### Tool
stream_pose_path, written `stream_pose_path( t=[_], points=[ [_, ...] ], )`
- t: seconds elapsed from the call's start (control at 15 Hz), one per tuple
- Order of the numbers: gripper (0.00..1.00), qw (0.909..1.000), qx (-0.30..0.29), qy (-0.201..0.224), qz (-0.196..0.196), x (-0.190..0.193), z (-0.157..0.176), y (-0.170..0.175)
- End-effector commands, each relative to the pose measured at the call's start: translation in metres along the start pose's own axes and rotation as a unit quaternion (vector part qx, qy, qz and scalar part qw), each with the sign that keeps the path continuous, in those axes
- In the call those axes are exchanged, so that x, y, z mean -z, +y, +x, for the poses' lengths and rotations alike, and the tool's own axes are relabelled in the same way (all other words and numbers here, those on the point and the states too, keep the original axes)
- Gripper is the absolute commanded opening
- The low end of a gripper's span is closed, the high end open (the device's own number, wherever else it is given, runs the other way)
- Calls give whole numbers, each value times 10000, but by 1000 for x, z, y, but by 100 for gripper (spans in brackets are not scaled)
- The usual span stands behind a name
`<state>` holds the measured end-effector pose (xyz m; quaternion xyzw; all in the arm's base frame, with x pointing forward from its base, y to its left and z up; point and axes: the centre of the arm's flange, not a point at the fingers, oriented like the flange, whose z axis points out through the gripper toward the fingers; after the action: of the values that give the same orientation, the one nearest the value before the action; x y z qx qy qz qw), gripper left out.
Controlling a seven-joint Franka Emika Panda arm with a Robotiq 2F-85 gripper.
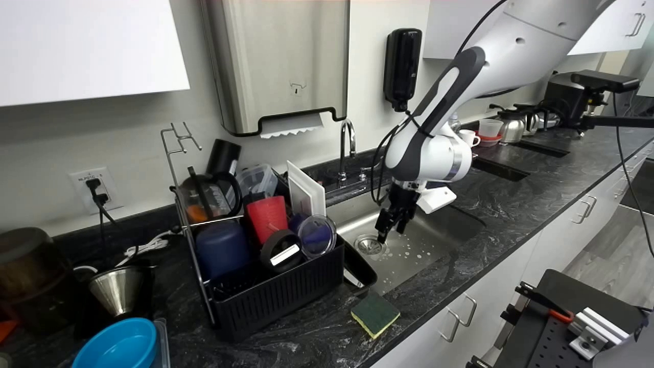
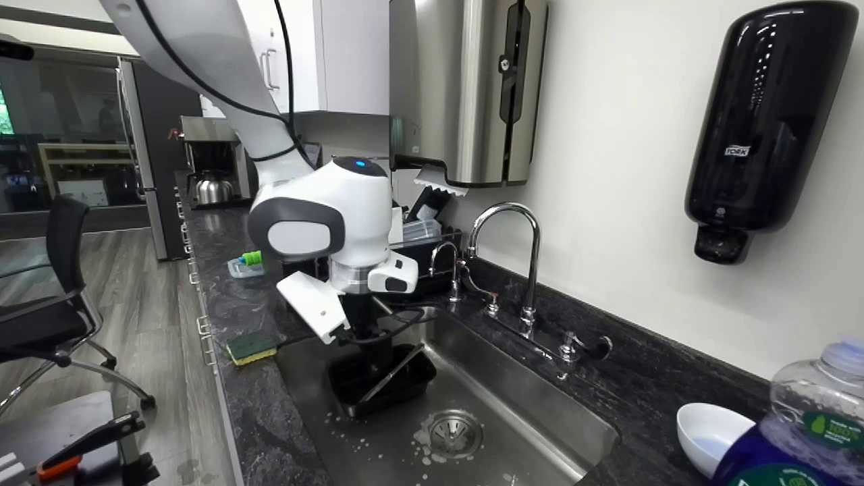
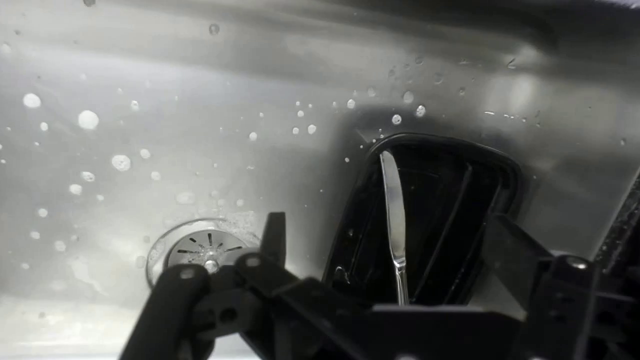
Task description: Take the silver butter knife out of the black lunchbox and put it on the dishrack
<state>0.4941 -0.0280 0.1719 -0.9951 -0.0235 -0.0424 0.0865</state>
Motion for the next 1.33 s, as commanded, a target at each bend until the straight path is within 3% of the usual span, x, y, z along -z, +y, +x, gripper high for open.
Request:
stream_pose_path(
  t=[0.0, 0.53, 1.27],
  points=[
    [100, 9998, 178, 84, 96, -34, 19, 8],
    [100, 9991, 433, 36, 19, -99, 45, 7],
    [100, 9921, -166, 861, -893, -132, 60, -25]
  ],
)
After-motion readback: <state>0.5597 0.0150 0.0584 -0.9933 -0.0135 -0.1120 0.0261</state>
